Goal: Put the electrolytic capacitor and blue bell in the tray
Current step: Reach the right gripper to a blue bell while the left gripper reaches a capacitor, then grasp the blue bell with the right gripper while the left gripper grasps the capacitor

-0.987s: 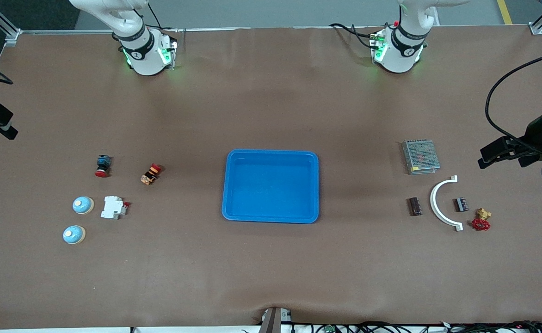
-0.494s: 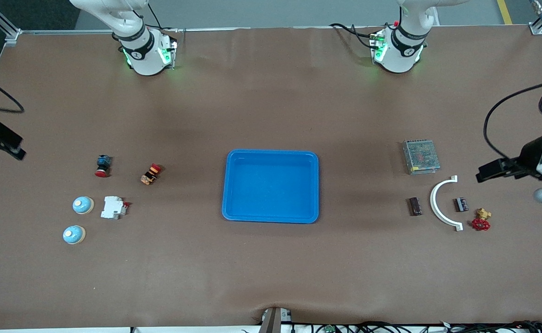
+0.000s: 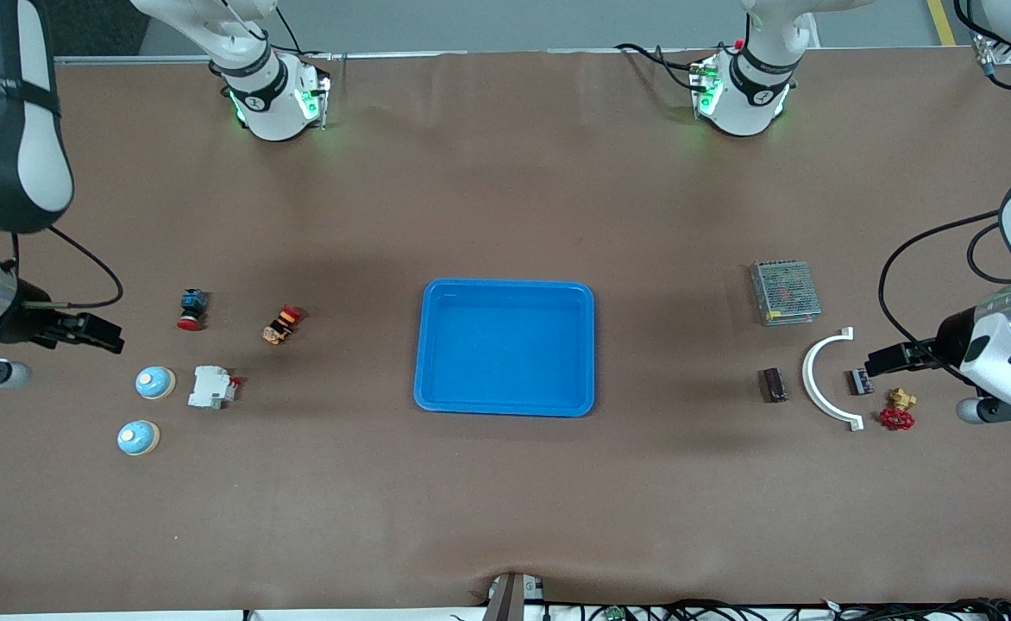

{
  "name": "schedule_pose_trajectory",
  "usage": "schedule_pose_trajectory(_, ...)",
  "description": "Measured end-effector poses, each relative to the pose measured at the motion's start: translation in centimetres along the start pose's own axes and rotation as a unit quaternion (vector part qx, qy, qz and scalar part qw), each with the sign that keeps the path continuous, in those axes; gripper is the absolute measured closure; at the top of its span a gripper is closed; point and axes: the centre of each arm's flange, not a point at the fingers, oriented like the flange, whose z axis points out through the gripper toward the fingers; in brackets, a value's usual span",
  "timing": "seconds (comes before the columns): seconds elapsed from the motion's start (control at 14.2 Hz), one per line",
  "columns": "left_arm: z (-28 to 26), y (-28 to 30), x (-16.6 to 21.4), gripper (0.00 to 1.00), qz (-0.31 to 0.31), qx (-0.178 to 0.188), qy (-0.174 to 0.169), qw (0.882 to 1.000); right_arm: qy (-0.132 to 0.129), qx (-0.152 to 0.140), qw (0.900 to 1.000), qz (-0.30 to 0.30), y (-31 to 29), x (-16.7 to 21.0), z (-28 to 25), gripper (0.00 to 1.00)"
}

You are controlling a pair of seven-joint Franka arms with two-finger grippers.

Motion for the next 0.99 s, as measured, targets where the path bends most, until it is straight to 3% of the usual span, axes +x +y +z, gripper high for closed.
schedule_pose_trajectory(0.21, 4.7, -0.8, 1.2, 0.00, 0.005, 0.024, -0.016, 1.000, -0.006, -0.001, 1.000, 0.004, 1.3, 1.1, 4.6, 0.00)
schedule_pose_trajectory(0.56, 13.0, -2.0, 2.5, 0.00, 0.002, 0.035, -0.042, 0.999, 0.018, -0.003, 0.999, -0.029, 2.8, 0.8, 13.0, 0.00)
schedule_pose_trajectory(0.99, 16.5, -6.2, 2.7, 0.00, -0.018, 0.046, -0.058, 0.997, 0.019, -0.007, 0.999, -0.041, 8.2, 0.2, 18.9, 0.00)
